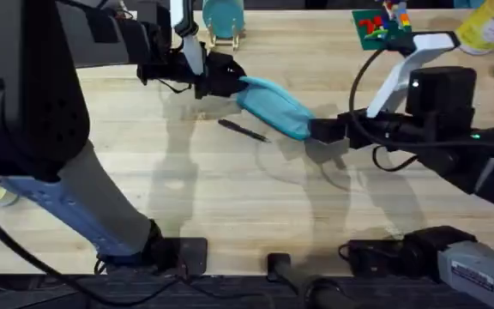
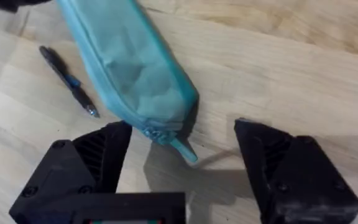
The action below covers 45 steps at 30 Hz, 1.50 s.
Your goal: Unzip the bag, pick up the pens from the table one at a time and place them inside, then zip the bag closed.
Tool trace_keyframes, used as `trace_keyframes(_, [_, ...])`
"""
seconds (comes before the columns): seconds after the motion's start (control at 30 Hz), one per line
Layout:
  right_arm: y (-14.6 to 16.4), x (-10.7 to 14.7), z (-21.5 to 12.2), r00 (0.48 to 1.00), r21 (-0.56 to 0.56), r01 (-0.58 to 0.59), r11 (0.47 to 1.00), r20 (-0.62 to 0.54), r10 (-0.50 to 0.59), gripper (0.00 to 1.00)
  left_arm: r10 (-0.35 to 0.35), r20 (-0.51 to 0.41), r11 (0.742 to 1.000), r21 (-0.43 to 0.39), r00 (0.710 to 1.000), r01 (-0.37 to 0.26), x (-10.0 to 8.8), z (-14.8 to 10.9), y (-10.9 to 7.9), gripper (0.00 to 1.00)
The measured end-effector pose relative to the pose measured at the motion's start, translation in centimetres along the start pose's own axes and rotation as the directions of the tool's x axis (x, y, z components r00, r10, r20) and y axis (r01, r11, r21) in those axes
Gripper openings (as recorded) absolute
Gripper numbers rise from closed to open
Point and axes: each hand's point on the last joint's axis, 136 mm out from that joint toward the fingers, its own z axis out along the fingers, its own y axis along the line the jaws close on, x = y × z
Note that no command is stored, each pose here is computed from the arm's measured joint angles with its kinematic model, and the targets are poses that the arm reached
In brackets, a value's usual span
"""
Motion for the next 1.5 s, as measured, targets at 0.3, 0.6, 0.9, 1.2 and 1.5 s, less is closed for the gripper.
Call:
trace_keyframes(0.3, [1.5,0.5,0.4,0.991,-0.058,0.13,0.99,-0.019,-0.132,0.997,0.011,0.002,1.0,-0.005,1.0,-0.011,-0.1,0.0,0.2,0.042])
trace_keyframes(0.6, [3.2,3.8,1.4,0.943,-0.136,0.291,0.947,-0.126,-0.308,0.997,0.016,0.002,1.0,-0.006,1.0,-0.016,-0.1,0.0,0.2,0.042])
trace_keyframes(0.9, [3.5,1.7,1.6,0.933,-0.124,0.353,0.927,-0.035,-0.359,0.997,0.016,0.002,1.0,-0.006,1.0,-0.016,-0.1,0.0,0.2,0.043])
trace_keyframes(1.2, [3.3,2.9,1.5,0.933,-0.133,0.339,0.931,-0.082,-0.352,0.997,0.016,0.003,1.0,-0.006,1.0,-0.016,-0.1,0.0,0.2,0.043])
trace_keyframes(1.5, [3.3,2.8,1.5,0.932,-0.133,0.341,0.931,-0.078,-0.353,0.997,0.016,0.002,1.0,-0.007,1.0,-0.016,-0.1,0.0,0.2,0.043])
